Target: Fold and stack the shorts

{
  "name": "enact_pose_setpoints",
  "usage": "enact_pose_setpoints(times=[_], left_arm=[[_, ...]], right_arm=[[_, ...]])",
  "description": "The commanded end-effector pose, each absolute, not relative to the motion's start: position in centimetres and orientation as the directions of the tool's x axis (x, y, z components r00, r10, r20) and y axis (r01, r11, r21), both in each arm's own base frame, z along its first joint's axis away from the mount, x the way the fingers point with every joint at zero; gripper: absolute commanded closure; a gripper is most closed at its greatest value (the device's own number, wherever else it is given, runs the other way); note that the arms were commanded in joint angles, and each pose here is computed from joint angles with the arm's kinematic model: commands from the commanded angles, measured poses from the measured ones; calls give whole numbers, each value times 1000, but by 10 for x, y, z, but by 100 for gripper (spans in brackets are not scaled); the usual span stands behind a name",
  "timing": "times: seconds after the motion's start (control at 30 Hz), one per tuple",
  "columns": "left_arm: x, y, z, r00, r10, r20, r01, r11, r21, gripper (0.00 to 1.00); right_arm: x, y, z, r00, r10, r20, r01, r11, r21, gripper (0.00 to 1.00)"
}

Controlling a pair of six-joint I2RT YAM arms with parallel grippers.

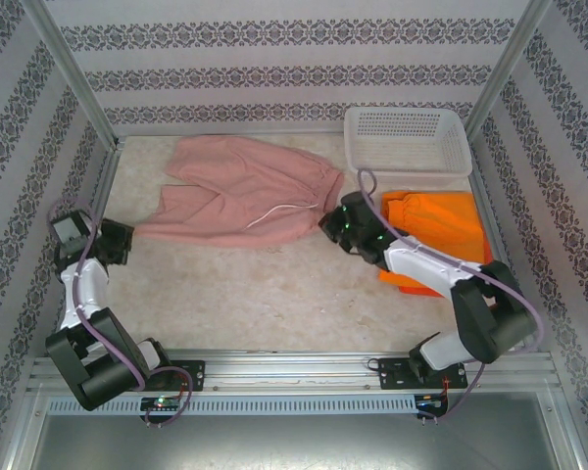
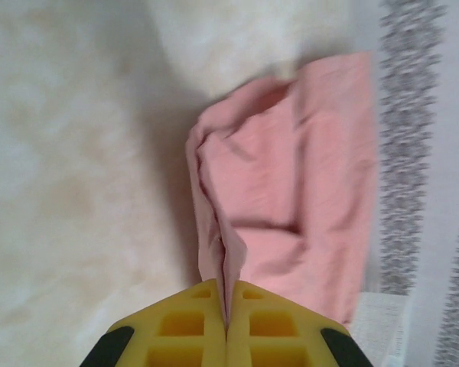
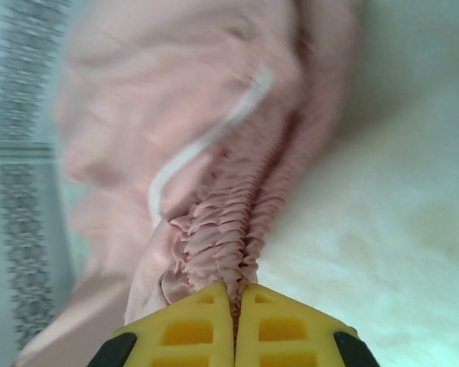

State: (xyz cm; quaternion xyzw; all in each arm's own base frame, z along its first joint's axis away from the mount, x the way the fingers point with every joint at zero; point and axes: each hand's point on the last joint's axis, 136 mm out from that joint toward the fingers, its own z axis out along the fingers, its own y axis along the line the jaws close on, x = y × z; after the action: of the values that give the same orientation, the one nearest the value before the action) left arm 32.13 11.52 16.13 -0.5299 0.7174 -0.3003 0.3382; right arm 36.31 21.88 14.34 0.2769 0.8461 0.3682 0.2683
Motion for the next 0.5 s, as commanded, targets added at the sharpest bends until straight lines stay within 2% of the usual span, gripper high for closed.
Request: enact_pose_setpoints(times=[0.0,0.2,0.33,0.47], left_arm=[[347,127,247,-148,-955,-256,-400,295,-868,100],[394,156,372,-66,-933,-355,-240,360,-902,100],[427,172,456,-1,-904,-427,-113,424,-899,100],[446,181,521,35,-894,-446,-24,446,-895,100]], right_arm=[[395,221,236,-664,626,-409,49,582,811,100],[464,240,364,-612,592,-525,-187,537,823,100],[507,260,449,-580,591,-560,-350,439,827,100],[523,264,528,-499,603,-622,-529,357,770,100]])
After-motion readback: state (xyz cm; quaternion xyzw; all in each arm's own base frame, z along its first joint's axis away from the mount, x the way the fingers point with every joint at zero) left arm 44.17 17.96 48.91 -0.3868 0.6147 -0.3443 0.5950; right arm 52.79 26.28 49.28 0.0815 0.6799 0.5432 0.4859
